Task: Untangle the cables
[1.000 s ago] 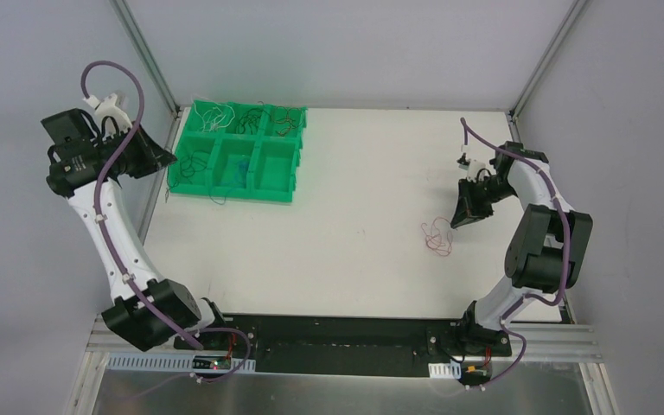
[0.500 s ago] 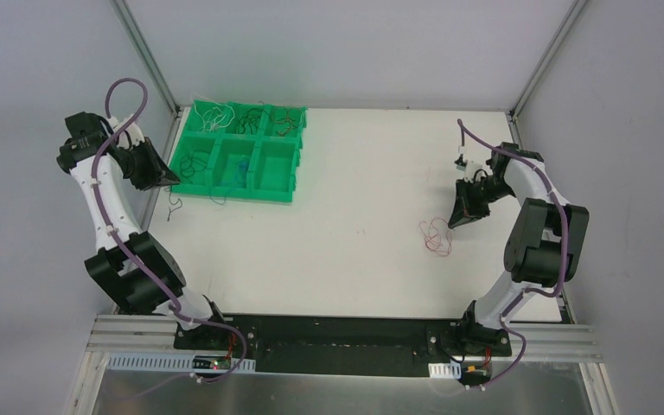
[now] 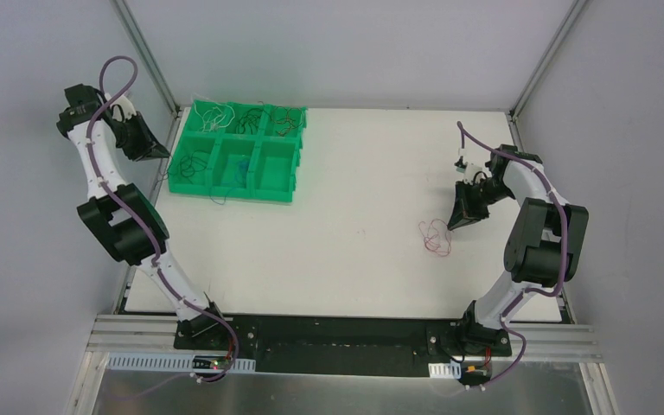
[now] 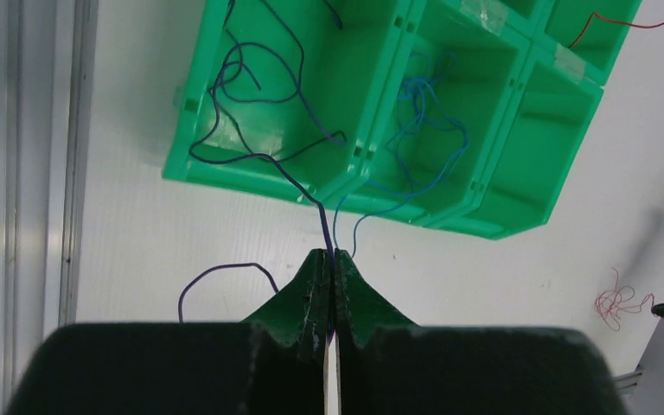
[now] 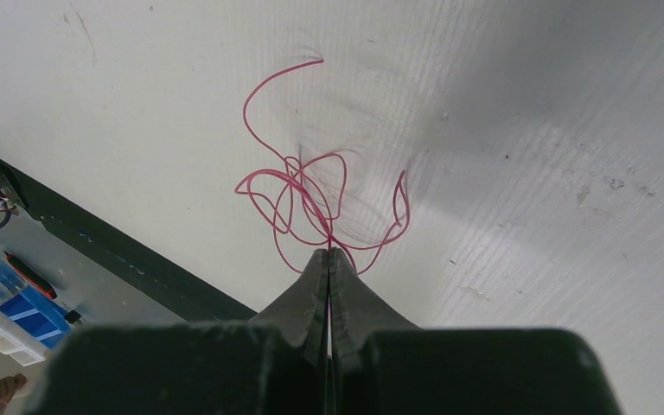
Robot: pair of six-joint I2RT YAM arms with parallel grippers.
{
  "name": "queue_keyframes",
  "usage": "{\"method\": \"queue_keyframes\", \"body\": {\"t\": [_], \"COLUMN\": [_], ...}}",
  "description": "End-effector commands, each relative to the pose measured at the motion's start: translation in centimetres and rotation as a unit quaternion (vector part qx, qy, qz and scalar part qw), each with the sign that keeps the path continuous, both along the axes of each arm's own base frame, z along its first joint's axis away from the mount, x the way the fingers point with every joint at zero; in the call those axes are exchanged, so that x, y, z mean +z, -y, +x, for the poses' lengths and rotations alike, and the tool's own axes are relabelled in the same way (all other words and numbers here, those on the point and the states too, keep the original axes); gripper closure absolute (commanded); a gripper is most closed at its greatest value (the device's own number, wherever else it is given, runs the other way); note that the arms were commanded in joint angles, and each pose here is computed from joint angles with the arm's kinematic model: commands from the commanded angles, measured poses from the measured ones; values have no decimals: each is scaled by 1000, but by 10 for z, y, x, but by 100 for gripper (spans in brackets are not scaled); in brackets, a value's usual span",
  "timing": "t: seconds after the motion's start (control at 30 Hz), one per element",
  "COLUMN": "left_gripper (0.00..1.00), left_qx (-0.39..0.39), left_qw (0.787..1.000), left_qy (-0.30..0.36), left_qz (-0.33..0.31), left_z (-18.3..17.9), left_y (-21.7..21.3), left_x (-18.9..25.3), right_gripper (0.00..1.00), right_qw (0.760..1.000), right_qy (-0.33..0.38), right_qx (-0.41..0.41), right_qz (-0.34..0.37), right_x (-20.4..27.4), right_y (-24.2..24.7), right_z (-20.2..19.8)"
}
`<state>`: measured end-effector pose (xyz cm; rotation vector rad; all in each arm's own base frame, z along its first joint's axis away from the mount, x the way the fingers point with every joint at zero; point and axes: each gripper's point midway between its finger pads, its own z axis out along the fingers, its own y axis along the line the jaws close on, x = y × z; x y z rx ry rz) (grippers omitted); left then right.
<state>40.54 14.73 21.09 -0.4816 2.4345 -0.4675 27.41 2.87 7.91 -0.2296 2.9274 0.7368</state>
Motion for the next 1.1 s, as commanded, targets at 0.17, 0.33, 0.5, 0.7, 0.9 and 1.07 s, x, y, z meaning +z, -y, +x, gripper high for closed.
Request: {"method": "queue_keyframes", "body": {"t": [0.17, 0.33, 0.5, 0.7, 0.9, 1.07], "left_gripper": [100, 100, 100, 100, 74, 39], "left_qx": [-58, -99, -104, -128, -108, -104], "left_qw": [997, 990, 974, 967, 969, 966], "left_qy": [27, 80, 199, 221, 220, 231], "left_qz": [-46, -54, -18, -20, 24, 52], "left_z": [70, 99, 126, 121, 103, 87], "left_y": [25, 46, 40, 36, 16, 19], "left_x": [-18, -25, -30, -42, -24, 12], "right_gripper": [100, 100, 100, 100, 100, 100], "right_qw": [1000, 1000, 1000, 999, 999, 998], "right_qy": [14, 13, 8, 11, 22, 68], "right_qx": [-7, -3, 0, 6, 8, 11], "right_qz": [-13, -23, -27, -36, -25, 12], "right_x": [15, 17, 17, 22, 28, 44], "right_y": [1, 4, 5, 7, 3, -14], "right_z": [-1, -6, -11, -16, -18, -6]}}
